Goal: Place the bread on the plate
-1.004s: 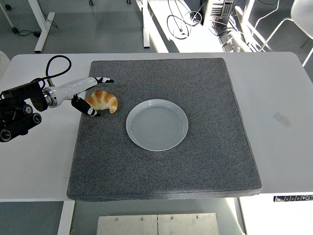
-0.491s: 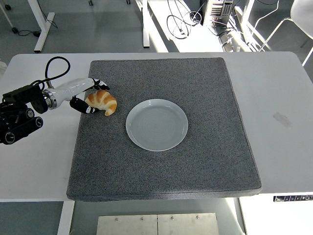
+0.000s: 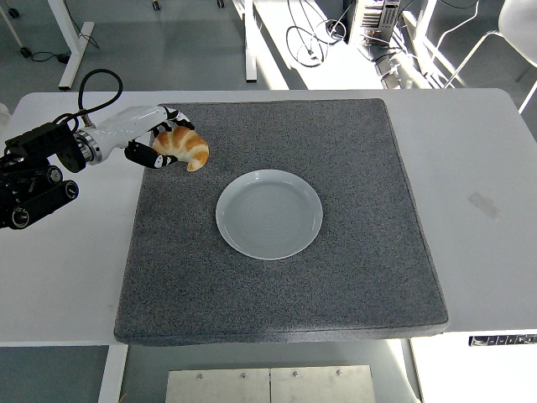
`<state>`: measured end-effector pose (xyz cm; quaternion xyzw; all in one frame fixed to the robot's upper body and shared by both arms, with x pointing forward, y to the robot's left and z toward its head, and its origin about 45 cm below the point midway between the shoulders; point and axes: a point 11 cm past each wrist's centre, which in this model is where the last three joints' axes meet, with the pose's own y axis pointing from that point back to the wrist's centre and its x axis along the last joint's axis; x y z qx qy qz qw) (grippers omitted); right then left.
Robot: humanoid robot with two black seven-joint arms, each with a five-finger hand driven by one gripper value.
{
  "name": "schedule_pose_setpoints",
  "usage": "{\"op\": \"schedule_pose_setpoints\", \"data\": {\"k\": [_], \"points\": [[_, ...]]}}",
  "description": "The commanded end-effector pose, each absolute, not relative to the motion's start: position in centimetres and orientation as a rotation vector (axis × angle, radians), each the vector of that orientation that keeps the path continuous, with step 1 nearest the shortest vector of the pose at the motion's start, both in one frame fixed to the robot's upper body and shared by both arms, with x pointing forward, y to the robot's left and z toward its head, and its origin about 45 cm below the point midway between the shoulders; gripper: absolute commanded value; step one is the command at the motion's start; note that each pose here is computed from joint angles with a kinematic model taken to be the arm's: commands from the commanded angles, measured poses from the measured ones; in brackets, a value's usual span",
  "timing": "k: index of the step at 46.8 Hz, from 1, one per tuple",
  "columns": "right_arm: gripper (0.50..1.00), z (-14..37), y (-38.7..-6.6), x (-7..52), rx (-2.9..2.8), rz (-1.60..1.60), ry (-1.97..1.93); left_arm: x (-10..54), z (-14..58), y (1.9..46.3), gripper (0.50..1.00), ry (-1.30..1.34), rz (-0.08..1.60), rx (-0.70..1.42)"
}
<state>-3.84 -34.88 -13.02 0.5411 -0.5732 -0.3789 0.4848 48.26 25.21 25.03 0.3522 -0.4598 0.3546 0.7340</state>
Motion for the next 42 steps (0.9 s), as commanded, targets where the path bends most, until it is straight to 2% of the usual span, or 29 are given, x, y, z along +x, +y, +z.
{"op": "schedule_pose_setpoints", "data": {"k": [1, 11, 27, 34, 42], "points": [[1.0, -13.0, -34.8, -3.8, 1.318, -0.923, -1.395, 49.4, 28.3, 25.0, 0.5, -1.067, 0.811, 0.744], [1.0, -13.0, -34.8, -3.8, 1.32, -0.922, -1.396, 51.5, 37.1, 24.1, 0.5, -1.189, 0.882, 0.65], [1.0, -13.0, -34.9, -3.8, 1.317, -0.922, -1.395, 51.6, 37.7, 23.1, 0.5, -1.207, 0.869, 0.631], [1.0, -13.0, -34.8, -3.8, 1.318, -0.923, -1.395, 51.5, 37.3, 20.7, 0.5, -1.205, 0.836, 0.601], [1.0, -13.0, -34.9, -3.8, 1.318, -0.921, -1.396, 50.9, 36.1, 15.1, 0.5, -1.196, 0.758, 0.531]]}}
